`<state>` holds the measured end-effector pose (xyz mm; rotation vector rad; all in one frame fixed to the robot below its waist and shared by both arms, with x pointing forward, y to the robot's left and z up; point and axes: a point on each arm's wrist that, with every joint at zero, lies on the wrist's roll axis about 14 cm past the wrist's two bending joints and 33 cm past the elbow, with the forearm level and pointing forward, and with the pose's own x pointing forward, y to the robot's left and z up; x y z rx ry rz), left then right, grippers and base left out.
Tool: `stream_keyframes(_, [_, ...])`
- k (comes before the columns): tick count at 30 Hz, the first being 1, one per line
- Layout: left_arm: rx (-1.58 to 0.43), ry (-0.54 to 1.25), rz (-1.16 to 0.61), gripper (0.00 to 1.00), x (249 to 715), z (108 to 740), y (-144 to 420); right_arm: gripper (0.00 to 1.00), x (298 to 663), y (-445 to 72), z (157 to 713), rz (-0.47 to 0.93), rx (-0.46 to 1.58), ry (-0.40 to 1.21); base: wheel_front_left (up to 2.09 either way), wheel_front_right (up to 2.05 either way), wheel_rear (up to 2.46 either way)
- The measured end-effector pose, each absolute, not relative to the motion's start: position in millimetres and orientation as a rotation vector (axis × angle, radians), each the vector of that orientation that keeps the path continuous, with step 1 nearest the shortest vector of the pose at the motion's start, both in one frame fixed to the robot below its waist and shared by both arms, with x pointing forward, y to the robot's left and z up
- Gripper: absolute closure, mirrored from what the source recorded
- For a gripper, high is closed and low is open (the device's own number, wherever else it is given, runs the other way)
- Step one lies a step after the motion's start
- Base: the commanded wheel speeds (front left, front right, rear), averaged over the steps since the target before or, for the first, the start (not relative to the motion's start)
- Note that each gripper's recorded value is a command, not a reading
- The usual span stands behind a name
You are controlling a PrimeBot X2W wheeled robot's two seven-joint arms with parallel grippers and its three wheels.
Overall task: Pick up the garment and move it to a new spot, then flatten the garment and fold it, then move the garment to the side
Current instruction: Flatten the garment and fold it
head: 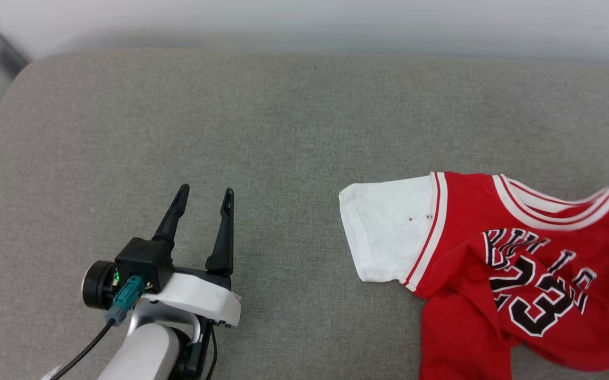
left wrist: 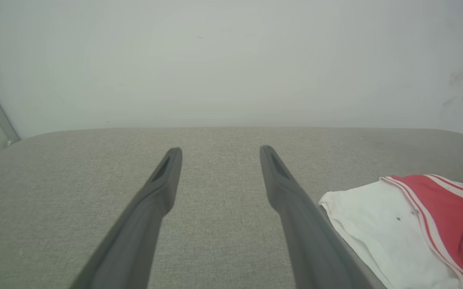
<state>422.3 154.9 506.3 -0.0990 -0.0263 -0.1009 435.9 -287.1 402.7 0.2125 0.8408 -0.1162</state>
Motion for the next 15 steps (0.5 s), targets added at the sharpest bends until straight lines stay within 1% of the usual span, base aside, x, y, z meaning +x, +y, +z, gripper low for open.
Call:
stream_keyframes(3, [-0.103,-0.033,-0.101,0.00,418.0,509.7,155.0,1.00,452.7,-282.8,442.3,-0.082,0.107,0.713,0.00,0.00,0.00])
stream_keyframes(6, [-0.105,-0.047,-0.106,0.00,414.2,515.9,153.3,1.00,454.3,-248.4,464.7,0.020,0.043,0.656,0.00,0.00,0.00])
stream_keyframes(8, [-0.107,-0.050,-0.110,0.00,411.0,517.5,151.8,1.00,443.3,-222.5,464.9,0.091,0.019,0.658,0.00,0.00,0.00])
stream_keyframes(12, [-0.115,-0.057,-0.118,0.00,405.2,521.7,148.0,1.00,403.7,-173.1,445.7,0.227,0.009,0.727,0.00,0.00,0.00])
stream_keyframes(15, [-0.118,-0.057,-0.121,0.00,400.9,522.8,146.7,1.00,371.5,-151.1,424.9,0.278,0.043,0.795,0.00,0.00,0.00])
